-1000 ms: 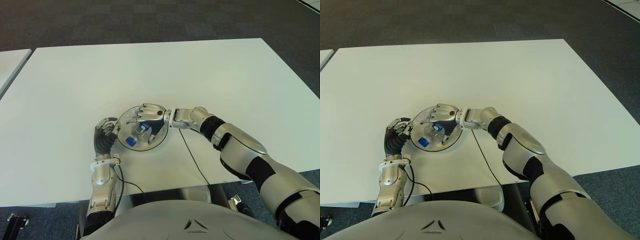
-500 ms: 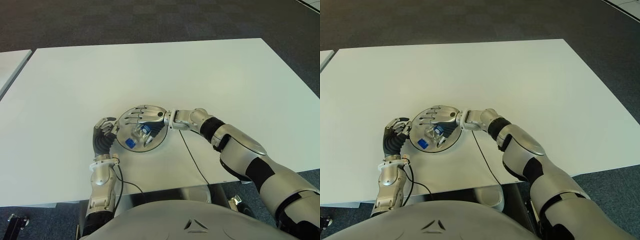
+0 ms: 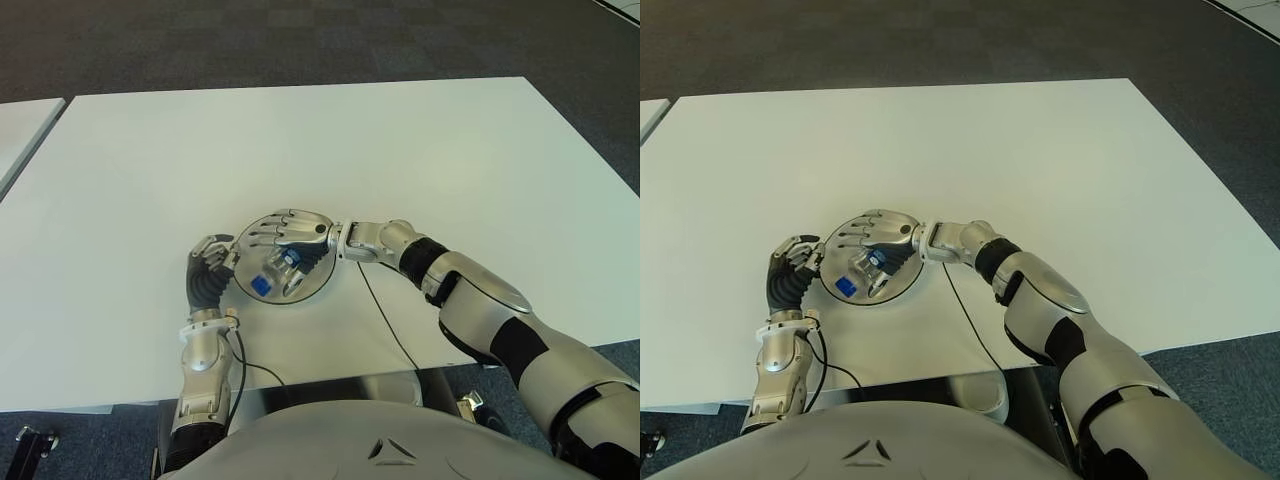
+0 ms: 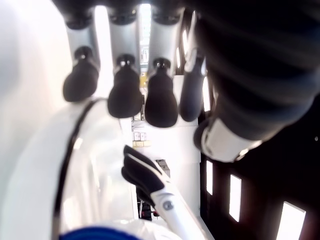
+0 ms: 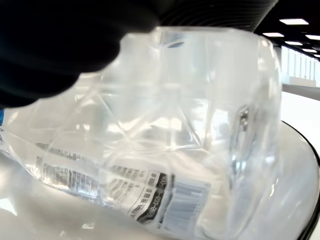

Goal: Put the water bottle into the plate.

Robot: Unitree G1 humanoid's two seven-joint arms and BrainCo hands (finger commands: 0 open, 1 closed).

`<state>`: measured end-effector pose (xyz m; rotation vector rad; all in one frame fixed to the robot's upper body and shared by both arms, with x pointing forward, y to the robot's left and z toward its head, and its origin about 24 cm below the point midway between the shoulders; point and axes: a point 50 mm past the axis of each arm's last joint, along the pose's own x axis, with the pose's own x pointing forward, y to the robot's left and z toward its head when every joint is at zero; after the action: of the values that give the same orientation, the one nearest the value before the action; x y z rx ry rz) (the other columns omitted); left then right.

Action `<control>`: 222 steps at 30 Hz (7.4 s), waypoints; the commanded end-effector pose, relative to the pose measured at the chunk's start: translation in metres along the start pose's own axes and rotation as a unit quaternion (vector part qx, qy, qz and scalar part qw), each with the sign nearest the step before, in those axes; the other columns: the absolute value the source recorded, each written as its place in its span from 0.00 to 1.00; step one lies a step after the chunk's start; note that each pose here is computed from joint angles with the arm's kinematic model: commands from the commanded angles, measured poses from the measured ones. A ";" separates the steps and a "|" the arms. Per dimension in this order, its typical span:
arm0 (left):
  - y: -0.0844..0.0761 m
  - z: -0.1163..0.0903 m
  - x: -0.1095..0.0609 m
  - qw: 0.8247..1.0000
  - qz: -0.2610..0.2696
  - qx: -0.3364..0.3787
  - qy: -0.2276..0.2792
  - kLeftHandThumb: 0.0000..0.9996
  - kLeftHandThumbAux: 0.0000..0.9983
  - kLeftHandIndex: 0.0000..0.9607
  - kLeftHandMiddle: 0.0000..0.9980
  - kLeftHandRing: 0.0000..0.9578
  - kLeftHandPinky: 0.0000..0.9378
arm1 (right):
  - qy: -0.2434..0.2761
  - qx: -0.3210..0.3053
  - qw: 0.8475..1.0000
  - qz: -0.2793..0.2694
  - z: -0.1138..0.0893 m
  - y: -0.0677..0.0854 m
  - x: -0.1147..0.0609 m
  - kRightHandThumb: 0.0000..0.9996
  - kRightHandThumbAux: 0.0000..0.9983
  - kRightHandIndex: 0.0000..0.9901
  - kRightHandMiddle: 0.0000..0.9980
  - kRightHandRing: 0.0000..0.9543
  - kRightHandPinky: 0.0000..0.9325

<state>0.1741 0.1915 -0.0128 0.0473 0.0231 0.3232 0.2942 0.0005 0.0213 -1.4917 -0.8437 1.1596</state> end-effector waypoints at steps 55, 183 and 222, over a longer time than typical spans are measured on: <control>0.001 -0.003 -0.001 1.000 0.000 0.005 0.013 0.70 0.72 0.45 0.77 0.81 0.81 | 0.221 0.255 0.932 -0.133 0.000 0.051 -0.105 0.19 0.25 0.00 0.00 0.00 0.00; 0.003 -0.005 0.004 1.000 -0.002 0.001 0.012 0.70 0.72 0.45 0.76 0.80 0.81 | 0.457 0.601 0.424 -0.500 0.025 0.094 -0.157 0.71 0.73 0.44 0.61 0.63 0.64; 0.003 -0.005 0.003 1.000 -0.007 0.006 0.010 0.70 0.72 0.45 0.76 0.80 0.80 | 0.474 0.581 0.444 -0.490 0.026 0.087 -0.149 0.71 0.73 0.44 0.63 0.65 0.67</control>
<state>0.1757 0.1957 -0.0157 0.0472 0.0377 0.3198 0.2294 -0.1523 -0.0160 -0.0741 0.0553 -0.2485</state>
